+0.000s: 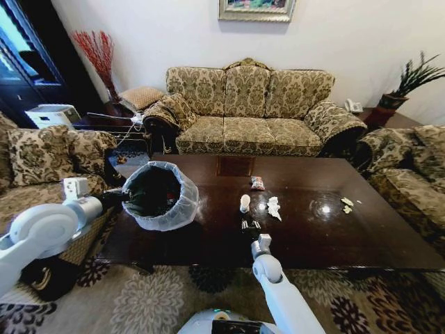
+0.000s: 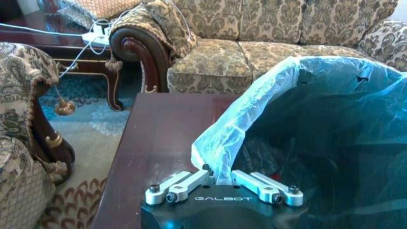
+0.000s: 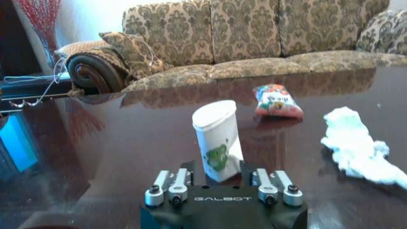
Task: Move to the front of the table and place the trash on the table into the trash bin.
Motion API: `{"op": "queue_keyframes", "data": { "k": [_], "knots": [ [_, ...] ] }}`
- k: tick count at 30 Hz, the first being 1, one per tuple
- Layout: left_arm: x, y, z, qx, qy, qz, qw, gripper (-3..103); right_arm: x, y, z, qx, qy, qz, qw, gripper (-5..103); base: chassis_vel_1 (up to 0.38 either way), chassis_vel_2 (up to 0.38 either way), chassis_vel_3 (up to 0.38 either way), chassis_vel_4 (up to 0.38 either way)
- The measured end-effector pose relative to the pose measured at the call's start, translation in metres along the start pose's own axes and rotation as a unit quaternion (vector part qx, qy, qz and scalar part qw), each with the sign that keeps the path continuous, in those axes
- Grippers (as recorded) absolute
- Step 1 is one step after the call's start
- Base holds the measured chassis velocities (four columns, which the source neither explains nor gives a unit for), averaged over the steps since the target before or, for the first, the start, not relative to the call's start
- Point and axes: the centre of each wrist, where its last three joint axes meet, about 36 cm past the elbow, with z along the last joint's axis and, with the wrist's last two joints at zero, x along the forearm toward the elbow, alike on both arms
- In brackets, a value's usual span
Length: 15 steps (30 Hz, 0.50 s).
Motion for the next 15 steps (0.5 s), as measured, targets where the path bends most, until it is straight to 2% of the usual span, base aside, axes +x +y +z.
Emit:
{"op": "queue_keyframes", "data": {
  "k": [2,3,6,7,9,11,12,14,15],
  "knots": [
    [0.000,0.000,0.000,0.001,-0.002,0.001,1.0000,0,-0.005,0.000,-0.001,0.004,0.000,-0.002,1.000,54,0.000,0.000,0.000,0.000],
    [0.000,0.000,0.000,0.001,-0.002,0.001,1.0000,0,-0.005,0.000,-0.001,0.004,0.000,-0.002,1.000,54,0.000,0.000,0.000,0.000],
    [0.001,-0.001,0.001,0.002,-0.007,0.002,1.0000,0,-0.017,0.001,-0.002,0.008,0.001,-0.006,1.000,70,0.000,0.000,0.000,0.000],
    [0.001,-0.001,0.001,0.002,-0.007,0.002,1.0000,0,-0.017,0.001,-0.002,0.008,0.001,-0.006,1.000,70,0.000,0.000,0.000,0.000],
    [0.001,-0.002,0.002,0.002,-0.007,0.003,1.0000,0,-0.025,0.001,-0.003,0.010,0.001,-0.005,1.000,81,0.000,0.000,0.000,0.000],
    [0.001,-0.002,0.002,0.002,-0.007,0.003,1.0000,0,-0.029,0.002,-0.003,0.011,0.001,-0.004,1.000,81,0.000,0.000,0.000,0.000],
    [0.001,-0.002,0.002,0.002,-0.007,0.003,1.0000,0,-0.031,0.002,-0.003,0.013,0.001,-0.004,1.000,89,0.000,0.000,0.000,0.000],
    [0.001,-0.002,0.003,0.003,-0.007,0.003,1.0000,0,-0.035,0.001,-0.003,0.016,-0.003,-0.004,1.000,89,0.000,0.000,0.000,0.000],
    [0.001,-0.002,0.003,0.003,-0.007,0.004,1.0000,0,-0.036,0.001,-0.004,0.018,-0.004,-0.004,1.000,85,0.000,0.000,0.000,0.000]
  ]
}}
